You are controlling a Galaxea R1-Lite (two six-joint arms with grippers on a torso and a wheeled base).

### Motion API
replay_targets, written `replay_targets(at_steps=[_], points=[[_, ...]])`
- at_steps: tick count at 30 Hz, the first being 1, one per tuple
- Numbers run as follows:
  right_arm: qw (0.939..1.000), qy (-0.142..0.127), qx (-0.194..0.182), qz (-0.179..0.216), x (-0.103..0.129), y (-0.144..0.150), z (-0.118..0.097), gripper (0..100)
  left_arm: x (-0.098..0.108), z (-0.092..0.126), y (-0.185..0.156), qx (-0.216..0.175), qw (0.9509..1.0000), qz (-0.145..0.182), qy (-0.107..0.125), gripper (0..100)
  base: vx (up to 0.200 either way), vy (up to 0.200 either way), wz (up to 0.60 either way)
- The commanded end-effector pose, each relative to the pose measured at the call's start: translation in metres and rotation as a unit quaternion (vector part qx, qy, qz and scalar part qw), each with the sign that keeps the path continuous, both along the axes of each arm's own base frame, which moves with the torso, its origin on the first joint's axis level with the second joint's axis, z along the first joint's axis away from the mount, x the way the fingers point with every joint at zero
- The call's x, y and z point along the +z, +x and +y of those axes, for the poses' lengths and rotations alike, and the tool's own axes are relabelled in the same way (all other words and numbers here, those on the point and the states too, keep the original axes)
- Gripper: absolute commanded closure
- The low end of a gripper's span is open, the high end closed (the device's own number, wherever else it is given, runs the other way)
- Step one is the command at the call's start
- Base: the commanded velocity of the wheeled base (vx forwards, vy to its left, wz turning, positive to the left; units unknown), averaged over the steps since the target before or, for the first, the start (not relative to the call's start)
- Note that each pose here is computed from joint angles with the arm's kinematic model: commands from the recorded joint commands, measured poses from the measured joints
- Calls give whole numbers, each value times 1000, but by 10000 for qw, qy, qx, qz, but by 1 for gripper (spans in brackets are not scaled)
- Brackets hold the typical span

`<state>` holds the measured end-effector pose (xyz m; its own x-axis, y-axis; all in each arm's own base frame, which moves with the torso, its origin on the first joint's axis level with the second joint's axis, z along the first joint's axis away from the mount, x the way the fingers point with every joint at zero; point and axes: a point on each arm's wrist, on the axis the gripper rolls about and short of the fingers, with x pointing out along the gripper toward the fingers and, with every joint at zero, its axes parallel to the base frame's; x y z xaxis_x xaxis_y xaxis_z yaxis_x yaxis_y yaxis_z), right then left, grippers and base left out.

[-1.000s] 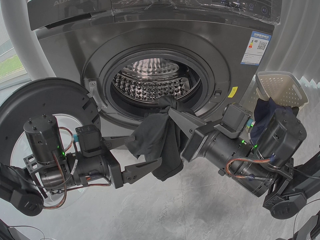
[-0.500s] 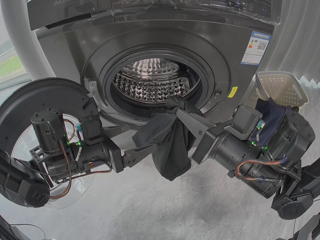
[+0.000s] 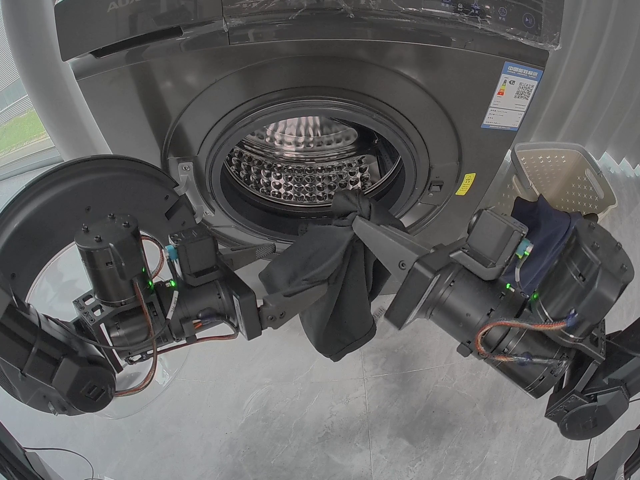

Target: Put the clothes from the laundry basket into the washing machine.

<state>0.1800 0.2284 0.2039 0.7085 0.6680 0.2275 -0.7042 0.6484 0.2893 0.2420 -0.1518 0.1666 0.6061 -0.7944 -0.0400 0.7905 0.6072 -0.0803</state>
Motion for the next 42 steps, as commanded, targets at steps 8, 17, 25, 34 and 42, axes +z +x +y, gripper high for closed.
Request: replay_targets(at_steps=[8,17,25,34,42], points=[[10000,-45,42,35,-6,0,3,100,-10,-12,24,-146,9996,-192,-158,0,0,0,0],[9998,-186,56,3,-11,4,9,100,-14,-5,10,-170,9989,-348,-269,100,0,0,0],[9997,-245,10,43,-16,5,8,100,-13,-1,-2,-180,9968,-634,-459,100,0,0,0],[9987,-462,-42,204,-28,6,4,100,6,10,-41,-350,9929,-925,-655,100,0,0,0],[9982,-537,-18,256,-33,6,4,100,9,19,-58,-364,9925,-958,-671,100,0,0,0]])
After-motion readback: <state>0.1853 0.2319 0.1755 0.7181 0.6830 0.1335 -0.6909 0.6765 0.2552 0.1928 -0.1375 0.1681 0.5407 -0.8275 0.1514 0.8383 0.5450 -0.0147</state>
